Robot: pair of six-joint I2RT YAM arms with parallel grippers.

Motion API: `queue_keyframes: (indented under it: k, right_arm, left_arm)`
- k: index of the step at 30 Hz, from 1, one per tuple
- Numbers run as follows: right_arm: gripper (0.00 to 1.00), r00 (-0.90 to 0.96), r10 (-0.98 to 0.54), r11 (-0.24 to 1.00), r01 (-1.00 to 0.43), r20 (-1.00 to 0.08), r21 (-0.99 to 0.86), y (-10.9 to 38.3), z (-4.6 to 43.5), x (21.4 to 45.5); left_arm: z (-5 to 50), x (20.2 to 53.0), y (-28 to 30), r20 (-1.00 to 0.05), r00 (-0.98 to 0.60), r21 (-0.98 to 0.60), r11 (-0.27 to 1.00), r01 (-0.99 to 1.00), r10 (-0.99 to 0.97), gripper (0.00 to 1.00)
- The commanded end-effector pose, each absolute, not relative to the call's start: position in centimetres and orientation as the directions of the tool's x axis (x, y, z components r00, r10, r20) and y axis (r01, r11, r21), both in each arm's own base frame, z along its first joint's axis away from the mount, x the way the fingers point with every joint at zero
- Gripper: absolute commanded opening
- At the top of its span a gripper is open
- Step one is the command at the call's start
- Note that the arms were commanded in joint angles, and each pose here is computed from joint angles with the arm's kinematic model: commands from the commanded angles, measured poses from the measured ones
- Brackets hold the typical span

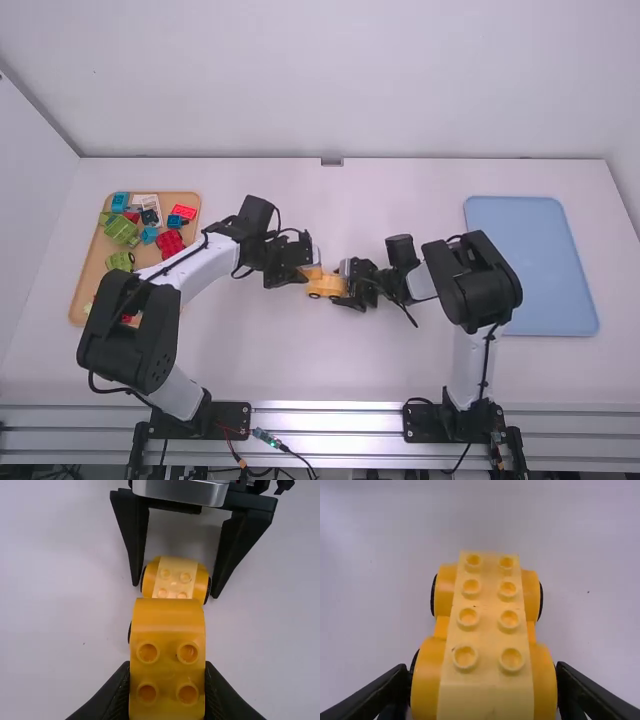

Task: Assemble lego blocks to make yellow taxi

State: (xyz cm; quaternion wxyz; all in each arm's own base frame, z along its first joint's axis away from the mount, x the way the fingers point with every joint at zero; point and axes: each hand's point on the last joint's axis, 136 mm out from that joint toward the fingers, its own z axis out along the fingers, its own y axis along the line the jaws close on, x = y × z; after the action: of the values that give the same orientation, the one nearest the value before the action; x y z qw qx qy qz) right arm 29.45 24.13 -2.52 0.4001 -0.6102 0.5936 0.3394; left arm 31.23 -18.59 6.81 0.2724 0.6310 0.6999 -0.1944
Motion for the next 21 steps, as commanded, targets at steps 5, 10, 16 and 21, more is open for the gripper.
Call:
queue_keyframes:
  k: [5, 10, 16, 21]
  right_arm:
    - [0.75, 0.038, -0.401, 0.009, -0.999, -0.915, -0.045, 24.7, -3.6, 29.4]
    - [0.72, 0.048, -0.365, -0.018, -0.999, -0.930, -0.044, 25.1, -3.2, 29.2]
    - [0.61, 0.047, -0.368, -0.016, -0.999, -0.929, -0.044, 25.0, -3.3, 29.3]
    - [0.48, 0.049, -0.365, -0.018, -0.999, -0.930, -0.046, 25.0, -3.2, 29.3]
  left_arm:
    - [7.2, 31.0, -19.1, -0.647, -0.036, 0.070, 0.106, 0.992, 0.762, 0.02]
    - [7.0, 31.0, -19.1, -0.647, -0.037, 0.069, 0.107, 0.992, 0.761, 0.02]
    - [6.3, 30.9, -19.5, -0.676, -0.012, 0.096, 0.104, 0.990, 0.737, 0.02]
    - [6.1, 30.5, -19.7, -0.685, -0.014, 0.085, 0.099, 0.991, 0.728, 0.02]
